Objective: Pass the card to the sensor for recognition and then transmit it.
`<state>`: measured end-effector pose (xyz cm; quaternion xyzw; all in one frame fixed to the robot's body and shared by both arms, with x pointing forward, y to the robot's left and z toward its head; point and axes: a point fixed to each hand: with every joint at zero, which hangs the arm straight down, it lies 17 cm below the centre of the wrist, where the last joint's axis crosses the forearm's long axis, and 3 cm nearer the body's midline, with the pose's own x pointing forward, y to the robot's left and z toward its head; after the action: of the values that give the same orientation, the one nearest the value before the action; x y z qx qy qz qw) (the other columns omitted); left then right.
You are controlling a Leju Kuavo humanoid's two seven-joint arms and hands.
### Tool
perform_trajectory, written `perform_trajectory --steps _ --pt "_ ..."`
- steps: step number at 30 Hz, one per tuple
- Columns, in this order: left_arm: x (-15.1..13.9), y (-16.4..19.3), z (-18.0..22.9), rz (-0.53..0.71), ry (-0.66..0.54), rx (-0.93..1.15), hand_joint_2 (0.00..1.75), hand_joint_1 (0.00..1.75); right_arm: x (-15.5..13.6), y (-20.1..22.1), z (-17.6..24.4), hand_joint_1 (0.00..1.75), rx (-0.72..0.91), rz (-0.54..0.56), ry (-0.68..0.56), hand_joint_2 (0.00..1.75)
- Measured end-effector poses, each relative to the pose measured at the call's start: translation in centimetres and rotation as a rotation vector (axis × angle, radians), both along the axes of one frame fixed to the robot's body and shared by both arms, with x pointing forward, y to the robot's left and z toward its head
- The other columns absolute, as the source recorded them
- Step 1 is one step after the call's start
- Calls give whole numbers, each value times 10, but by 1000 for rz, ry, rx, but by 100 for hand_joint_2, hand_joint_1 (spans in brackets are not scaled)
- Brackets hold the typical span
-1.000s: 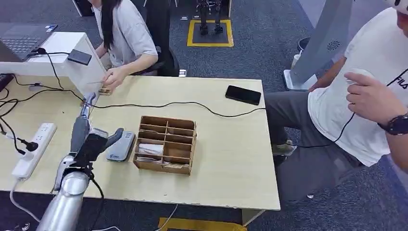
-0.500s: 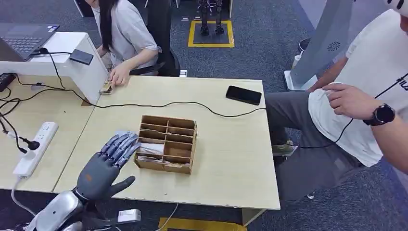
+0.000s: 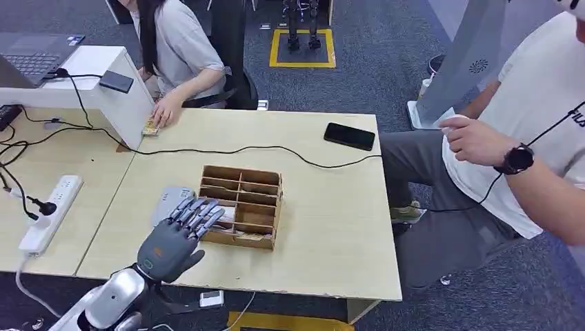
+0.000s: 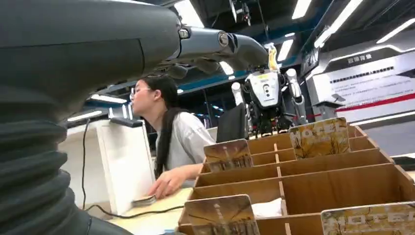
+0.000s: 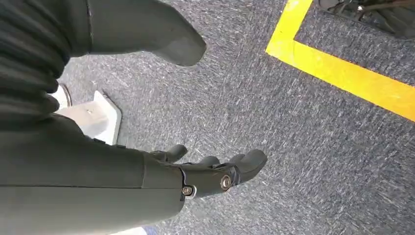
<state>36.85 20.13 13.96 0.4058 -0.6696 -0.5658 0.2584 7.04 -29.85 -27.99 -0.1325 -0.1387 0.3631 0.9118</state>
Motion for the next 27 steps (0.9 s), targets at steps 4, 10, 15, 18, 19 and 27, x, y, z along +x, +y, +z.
perform_trajectory --steps 4,10,15,18,19,27 --pt "14 -1 -4 28 17 -13 175 0 1 0 0 0 1 4 -3 175" --pt "25 -10 1 24 65 -121 175 0 2 0 0 0 0 18 -8 175" --pt "29 -14 5 25 62 -131 175 0 4 1 1 0 5 21 -14 175" --pt "30 -15 4 27 66 -134 175 0 4 2 1 0 5 21 -14 175" --pt "30 -15 3 28 70 -132 175 0 4 2 1 0 5 22 -15 175" --pt "32 -10 -11 54 107 -99 175 0 3 1 1 0 4 22 -12 175"
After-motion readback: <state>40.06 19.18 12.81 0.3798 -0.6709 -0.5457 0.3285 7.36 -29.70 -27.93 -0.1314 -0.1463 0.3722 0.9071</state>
